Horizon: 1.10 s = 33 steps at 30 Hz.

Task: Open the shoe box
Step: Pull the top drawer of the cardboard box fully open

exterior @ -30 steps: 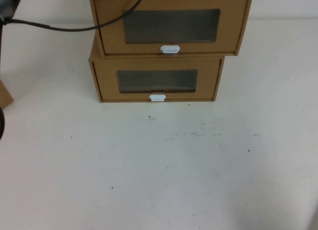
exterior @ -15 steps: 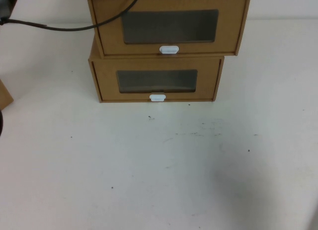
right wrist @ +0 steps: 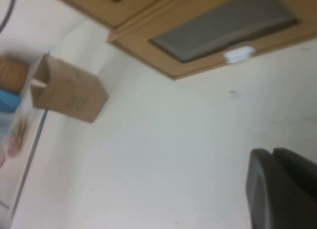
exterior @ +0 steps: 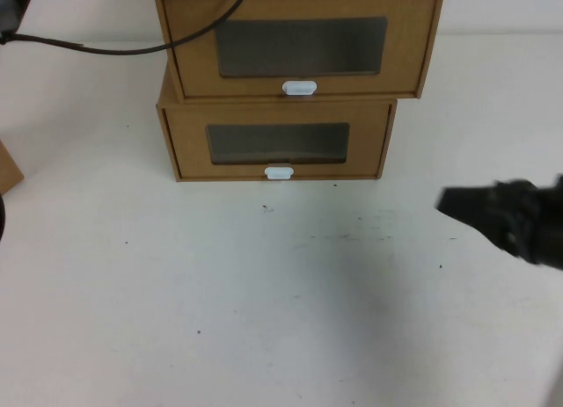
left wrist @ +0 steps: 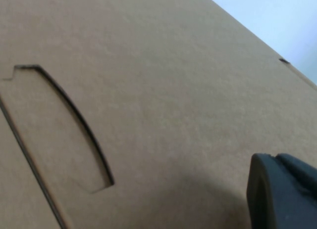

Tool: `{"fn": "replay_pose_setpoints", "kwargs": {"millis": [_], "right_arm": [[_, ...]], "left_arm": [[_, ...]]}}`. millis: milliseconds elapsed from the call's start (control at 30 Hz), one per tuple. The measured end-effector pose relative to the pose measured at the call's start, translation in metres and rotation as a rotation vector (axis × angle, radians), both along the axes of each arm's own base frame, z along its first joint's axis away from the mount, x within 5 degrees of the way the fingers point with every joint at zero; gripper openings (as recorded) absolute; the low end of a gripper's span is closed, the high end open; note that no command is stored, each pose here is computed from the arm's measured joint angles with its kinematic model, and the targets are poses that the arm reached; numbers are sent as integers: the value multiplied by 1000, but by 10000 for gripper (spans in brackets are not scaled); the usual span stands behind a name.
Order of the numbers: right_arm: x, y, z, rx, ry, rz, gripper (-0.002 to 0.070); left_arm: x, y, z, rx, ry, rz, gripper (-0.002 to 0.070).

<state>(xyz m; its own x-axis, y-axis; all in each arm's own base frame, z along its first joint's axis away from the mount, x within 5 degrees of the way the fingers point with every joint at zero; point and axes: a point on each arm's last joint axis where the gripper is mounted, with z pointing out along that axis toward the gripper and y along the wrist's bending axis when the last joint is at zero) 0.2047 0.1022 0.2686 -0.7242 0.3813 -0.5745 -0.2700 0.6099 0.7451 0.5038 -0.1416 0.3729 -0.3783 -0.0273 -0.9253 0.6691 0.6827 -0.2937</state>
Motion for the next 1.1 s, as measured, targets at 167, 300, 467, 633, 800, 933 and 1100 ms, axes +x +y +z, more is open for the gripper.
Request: {"fn": "replay_pose_setpoints", "kwargs": {"millis": [167,300,467,633,800,933,1100], "right_arm": [[31,24,9,40,51,17,-18],[50,30,8,76,108,-14,-18],[60,39,34,15,-93,102,-18],[69,43,75,-106,-410,183,-18],[77,40,103,-381,-579,218,-18],[78,29,108,-722,-574,325,-18],[76,-4,106,-1132,-309,304,-18]], "left_arm": [[0,0,0,-4,1,-1,-6],[0,0,0,-4,1,-1,-6],[0,0,0,-4,1,-1,-6],[0,0,0,-4,1,-1,-6],[0,0,0,-4,1,-1,-6],[0,0,0,-4,1,-1,-6],[0,0,0,-4,1,-1,-6]]}}
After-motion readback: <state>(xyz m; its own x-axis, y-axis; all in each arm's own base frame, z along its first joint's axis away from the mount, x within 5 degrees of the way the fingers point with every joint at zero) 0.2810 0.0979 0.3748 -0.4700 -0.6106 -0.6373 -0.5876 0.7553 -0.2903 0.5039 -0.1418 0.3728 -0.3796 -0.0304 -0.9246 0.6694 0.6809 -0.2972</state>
